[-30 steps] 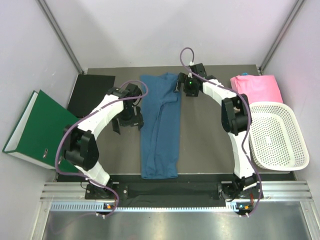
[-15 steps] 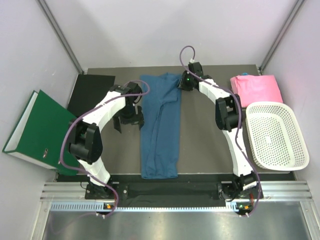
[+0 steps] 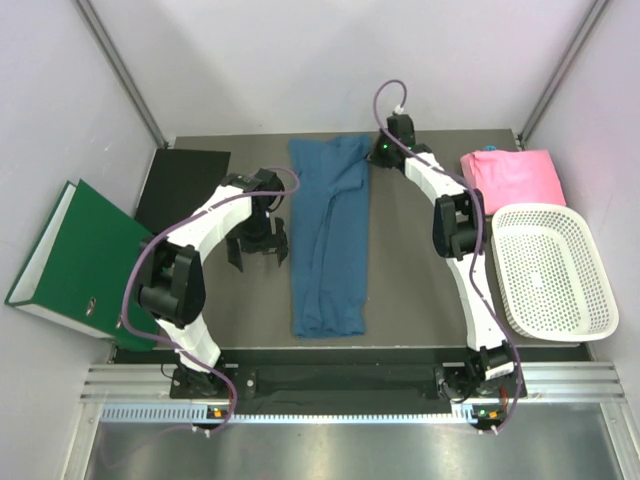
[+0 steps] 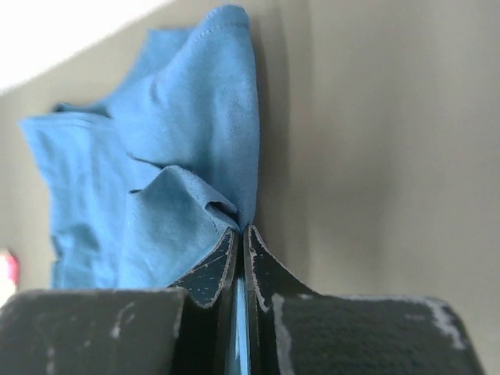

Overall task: Fold and stack the t-shirts
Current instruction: Grab the bottom of the folded rectangular tshirt with both arms

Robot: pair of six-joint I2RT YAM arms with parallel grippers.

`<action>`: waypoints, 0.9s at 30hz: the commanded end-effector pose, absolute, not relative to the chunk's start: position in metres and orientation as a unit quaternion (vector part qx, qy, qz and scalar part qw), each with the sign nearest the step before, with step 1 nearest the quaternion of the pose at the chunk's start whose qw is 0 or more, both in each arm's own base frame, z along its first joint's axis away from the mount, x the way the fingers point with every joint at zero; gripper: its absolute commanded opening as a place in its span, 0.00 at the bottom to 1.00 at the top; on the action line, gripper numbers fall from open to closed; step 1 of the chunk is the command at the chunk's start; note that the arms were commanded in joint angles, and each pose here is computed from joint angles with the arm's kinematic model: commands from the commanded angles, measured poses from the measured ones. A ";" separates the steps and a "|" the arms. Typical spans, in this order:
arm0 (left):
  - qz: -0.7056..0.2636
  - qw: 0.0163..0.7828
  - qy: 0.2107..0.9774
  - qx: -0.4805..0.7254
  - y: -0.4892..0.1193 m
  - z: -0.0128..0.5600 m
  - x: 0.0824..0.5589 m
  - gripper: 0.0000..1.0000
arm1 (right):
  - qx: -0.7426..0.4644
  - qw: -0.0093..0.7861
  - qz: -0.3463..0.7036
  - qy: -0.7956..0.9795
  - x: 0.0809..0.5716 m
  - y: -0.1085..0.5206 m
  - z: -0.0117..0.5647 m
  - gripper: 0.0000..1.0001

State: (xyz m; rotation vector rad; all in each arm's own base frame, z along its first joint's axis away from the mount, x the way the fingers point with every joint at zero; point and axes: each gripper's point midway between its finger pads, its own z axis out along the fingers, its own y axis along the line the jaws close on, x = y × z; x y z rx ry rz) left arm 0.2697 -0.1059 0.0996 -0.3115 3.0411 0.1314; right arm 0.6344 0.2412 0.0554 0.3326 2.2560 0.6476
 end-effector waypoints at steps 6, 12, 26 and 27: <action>0.000 0.082 0.994 -0.075 -0.112 0.115 0.282 0.98 | 0.129 0.461 0.254 0.841 0.665 0.194 0.125 0.73; -0.034 0.083 0.994 -0.065 -0.125 0.105 0.286 0.98 | 0.058 0.421 0.236 0.874 0.567 0.216 0.161 0.99; -0.066 0.040 0.994 -0.080 -0.122 0.070 0.281 0.98 | -0.250 0.301 0.152 0.908 0.307 0.333 0.165 0.64; -0.067 0.036 0.993 -0.089 -0.118 0.068 0.282 0.98 | -0.260 0.290 0.148 0.909 0.297 0.335 0.161 0.64</action>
